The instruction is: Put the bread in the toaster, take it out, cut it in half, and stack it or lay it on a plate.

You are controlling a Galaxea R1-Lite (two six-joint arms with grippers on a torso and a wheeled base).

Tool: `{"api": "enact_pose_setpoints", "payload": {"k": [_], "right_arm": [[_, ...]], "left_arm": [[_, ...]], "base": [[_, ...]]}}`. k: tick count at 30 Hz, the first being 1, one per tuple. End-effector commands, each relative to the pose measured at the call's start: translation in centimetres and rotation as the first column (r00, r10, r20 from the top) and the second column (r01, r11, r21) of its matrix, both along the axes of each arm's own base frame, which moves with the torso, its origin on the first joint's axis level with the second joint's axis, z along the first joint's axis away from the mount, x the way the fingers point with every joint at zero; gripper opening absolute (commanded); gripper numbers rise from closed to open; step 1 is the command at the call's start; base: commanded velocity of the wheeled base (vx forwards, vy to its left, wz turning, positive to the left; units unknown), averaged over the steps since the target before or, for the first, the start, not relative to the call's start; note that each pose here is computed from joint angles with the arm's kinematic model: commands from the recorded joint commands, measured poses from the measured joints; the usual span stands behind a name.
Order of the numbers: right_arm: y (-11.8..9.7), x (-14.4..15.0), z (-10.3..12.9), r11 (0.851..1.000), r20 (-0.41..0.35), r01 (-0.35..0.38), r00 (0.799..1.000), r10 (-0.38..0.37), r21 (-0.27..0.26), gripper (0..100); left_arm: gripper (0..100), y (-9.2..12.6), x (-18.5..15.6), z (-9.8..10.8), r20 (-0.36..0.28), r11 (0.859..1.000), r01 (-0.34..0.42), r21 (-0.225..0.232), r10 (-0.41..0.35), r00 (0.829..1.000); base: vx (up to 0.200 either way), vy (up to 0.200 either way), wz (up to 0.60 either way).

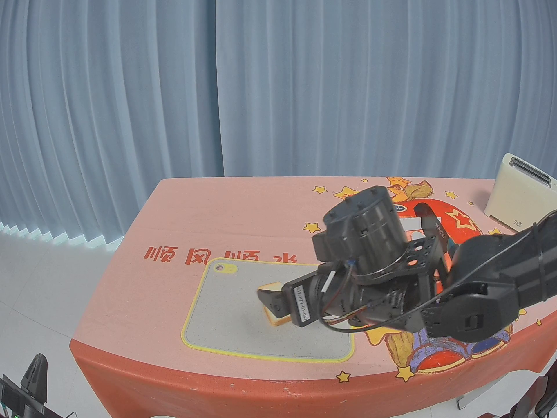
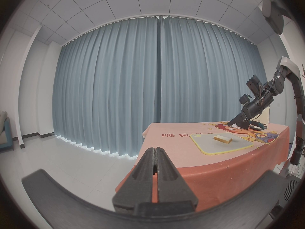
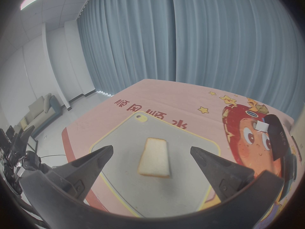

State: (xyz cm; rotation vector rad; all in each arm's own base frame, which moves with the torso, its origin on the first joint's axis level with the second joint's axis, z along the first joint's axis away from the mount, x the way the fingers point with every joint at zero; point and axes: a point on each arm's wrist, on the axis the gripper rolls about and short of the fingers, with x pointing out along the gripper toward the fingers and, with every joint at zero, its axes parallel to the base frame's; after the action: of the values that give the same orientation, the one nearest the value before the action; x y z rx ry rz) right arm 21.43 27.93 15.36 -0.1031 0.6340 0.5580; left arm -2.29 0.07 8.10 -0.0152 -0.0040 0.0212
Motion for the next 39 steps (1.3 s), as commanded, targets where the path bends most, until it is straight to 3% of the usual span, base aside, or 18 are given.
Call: {"api": "enact_pose_setpoints", "payload": {"k": [1, 5, 10, 23, 31, 39], "right_arm": [[2.2, 0.3, -1.9, 1.000, -0.028, -0.021, 0.999, 0.021, -0.023, 100], [3.3, -0.2, -2.1, 0.999, -0.038, -0.034, 0.999, 0.033, -0.010, 100], [4.0, -0.8, -2.8, 0.998, -0.045, -0.036, 0.998, 0.034, -0.045, 100], [5.5, -1.0, -3.8, 0.997, -0.039, -0.036, 0.999, 0.033, -0.066, 100], [7.1, -1.3, -4.7, 0.998, -0.055, -0.041, 0.998, 0.038, -0.053, 100], [7.4, -1.2, -5.1, 0.997, -0.061, -0.040, 0.998, 0.036, -0.059, 100]], "left_arm": [[0, 0.0, 0.1, -0.5, -0.013, 1.000, 0.001, 0.000, -0.001, 1.000], [0, 0.0, 0.1, -0.5, -0.013, 1.000, 0.004, 0.000, -0.004, 1.000], [0, 0.0, 0.1, -0.5, -0.011, 1.000, 0.004, 0.000, -0.004, 1.000], [0, 0.0, 0.1, -0.5, -0.011, 1.000, 0.001, 0.000, -0.001, 1.000], [0, 0.0, 0.1, -0.5, -0.013, 1.000, 0.000, 0.000, 0.000, 1.000], [0, 0.0, 0.1, -0.5, -0.011, 1.000, 0.000, 0.000, 0.000, 1.000]], "base": [[0.000, 0.000, 0.00], [0.000, 0.000, 0.00], [0.000, 0.000, 0.00], [0.000, 0.000, 0.00], [0.000, 0.000, 0.00], [0.000, 0.000, 0.00]]}}
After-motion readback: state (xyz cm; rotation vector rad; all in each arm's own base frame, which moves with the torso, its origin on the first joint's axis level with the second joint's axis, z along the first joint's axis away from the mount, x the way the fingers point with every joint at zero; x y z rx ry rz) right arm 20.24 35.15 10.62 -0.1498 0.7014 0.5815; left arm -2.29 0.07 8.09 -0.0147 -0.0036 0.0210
